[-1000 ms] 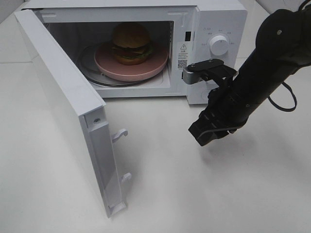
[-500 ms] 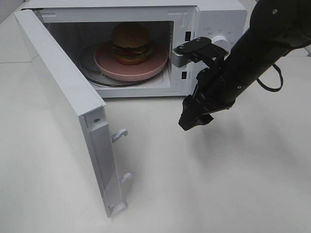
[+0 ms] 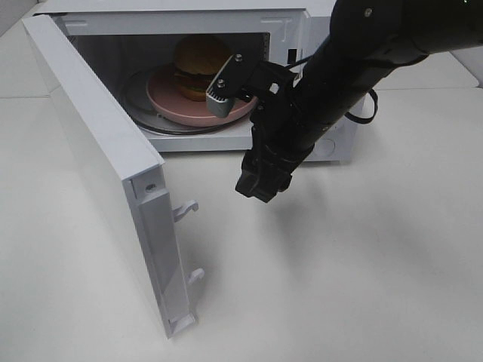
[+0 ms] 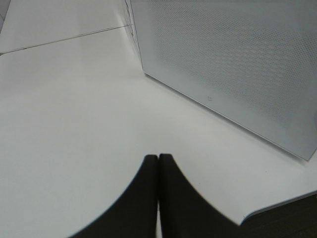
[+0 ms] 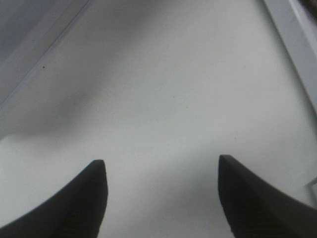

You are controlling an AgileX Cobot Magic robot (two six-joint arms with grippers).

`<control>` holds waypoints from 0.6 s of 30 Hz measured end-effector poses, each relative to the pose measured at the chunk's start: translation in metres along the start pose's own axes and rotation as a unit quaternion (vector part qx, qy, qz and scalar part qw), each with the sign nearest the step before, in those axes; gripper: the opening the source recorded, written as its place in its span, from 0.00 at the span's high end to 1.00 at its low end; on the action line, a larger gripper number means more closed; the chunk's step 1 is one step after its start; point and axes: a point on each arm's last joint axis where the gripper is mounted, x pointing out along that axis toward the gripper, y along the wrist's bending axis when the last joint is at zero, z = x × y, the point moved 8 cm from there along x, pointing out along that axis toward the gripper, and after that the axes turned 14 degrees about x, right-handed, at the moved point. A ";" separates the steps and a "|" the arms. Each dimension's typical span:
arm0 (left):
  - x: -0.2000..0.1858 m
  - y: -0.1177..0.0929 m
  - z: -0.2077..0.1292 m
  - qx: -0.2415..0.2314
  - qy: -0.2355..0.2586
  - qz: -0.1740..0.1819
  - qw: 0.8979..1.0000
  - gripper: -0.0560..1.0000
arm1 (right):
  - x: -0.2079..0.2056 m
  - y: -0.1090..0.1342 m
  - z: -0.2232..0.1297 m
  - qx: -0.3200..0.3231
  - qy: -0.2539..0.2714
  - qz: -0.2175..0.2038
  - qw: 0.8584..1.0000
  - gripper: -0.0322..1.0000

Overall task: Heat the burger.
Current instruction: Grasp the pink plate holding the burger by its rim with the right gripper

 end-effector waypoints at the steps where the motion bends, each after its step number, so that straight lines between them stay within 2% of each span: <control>1: 0.000 0.000 0.000 0.000 0.000 0.000 1.000 0.95 | -0.001 0.000 0.006 -0.021 -0.005 -0.009 1.000 0.37; 8: 0.000 0.000 0.000 0.000 0.000 0.000 1.000 0.95 | -0.003 -0.006 0.020 -0.069 -0.013 -0.035 0.997 0.37; 14: 0.000 0.000 0.000 0.000 0.000 0.000 1.000 0.95 | 0.004 -0.030 0.037 -0.132 -0.014 -0.087 0.987 0.37; 18: 0.000 0.000 0.000 0.000 0.000 0.000 1.000 0.95 | 0.005 -0.037 0.041 -0.151 -0.023 -0.107 0.983 0.37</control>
